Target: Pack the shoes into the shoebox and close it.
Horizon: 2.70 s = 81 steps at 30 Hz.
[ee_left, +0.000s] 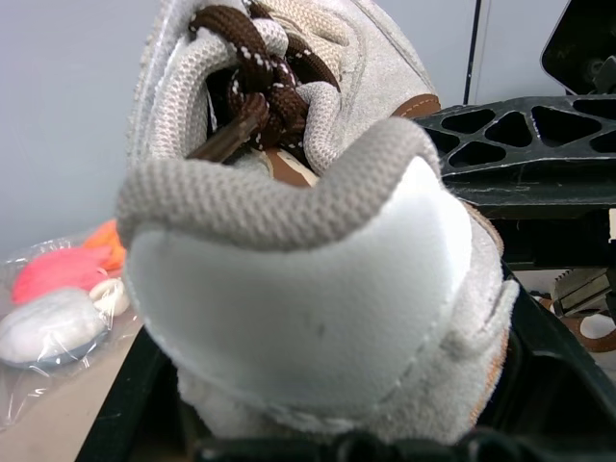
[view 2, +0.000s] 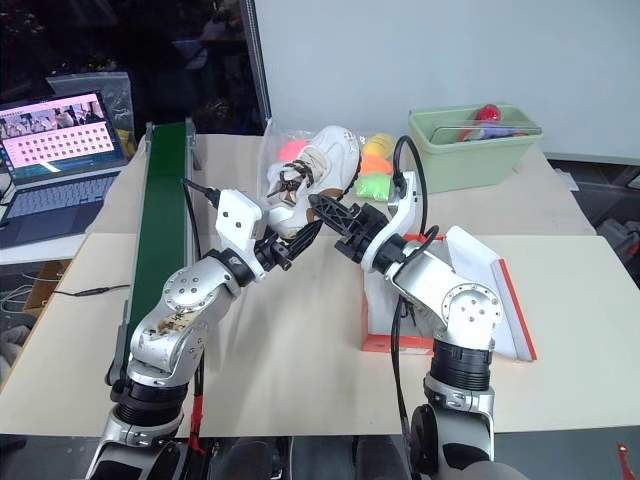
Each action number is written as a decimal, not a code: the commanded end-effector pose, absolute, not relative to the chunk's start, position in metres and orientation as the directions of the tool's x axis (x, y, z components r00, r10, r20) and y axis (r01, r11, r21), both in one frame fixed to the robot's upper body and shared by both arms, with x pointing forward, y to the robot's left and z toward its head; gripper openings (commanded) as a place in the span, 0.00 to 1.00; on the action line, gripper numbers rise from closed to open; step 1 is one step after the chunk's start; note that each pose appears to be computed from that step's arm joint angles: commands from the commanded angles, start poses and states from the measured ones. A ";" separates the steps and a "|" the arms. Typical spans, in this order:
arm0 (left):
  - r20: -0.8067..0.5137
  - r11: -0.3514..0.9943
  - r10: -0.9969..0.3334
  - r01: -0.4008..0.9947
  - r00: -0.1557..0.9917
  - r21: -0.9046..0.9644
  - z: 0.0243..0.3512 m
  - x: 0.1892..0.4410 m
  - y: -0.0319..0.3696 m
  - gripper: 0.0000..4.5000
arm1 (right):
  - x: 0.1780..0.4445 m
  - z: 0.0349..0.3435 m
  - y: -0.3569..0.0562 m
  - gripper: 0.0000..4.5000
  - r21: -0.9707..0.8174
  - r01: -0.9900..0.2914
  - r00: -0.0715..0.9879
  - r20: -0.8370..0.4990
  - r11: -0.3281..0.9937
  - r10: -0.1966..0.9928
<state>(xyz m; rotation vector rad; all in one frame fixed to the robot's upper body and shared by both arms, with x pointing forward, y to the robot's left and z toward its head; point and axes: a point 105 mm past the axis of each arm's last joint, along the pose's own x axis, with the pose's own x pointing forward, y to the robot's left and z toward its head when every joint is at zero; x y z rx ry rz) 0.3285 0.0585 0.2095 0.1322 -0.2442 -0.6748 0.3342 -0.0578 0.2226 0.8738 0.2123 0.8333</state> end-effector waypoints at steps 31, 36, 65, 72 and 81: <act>0.065 0.672 -0.715 0.658 0.696 0.339 0.176 0.307 0.079 0.99 | 0.348 0.307 -0.163 0.25 0.271 -0.425 0.846 -0.222 0.864 0.485; 0.076 0.647 -0.742 0.681 0.667 0.344 0.176 0.305 0.070 0.99 | 0.347 0.290 -0.180 0.25 0.334 -0.350 0.796 -0.386 0.875 0.466; 0.089 0.666 -0.724 0.660 0.684 0.348 0.185 0.299 0.073 0.99 | 0.315 0.140 -0.176 0.25 0.381 -0.269 0.416 -0.783 0.885 0.463; 0.087 0.676 -0.714 0.651 0.695 0.346 0.185 0.298 0.074 0.99 | 0.322 0.139 -0.181 0.25 0.353 -0.282 0.417 -0.792 0.892 0.445; 0.093 0.675 -0.715 0.650 0.693 0.347 0.187 0.297 0.073 0.99 | 0.322 0.123 -0.174 0.25 0.327 -0.314 0.385 -0.814 0.891 0.434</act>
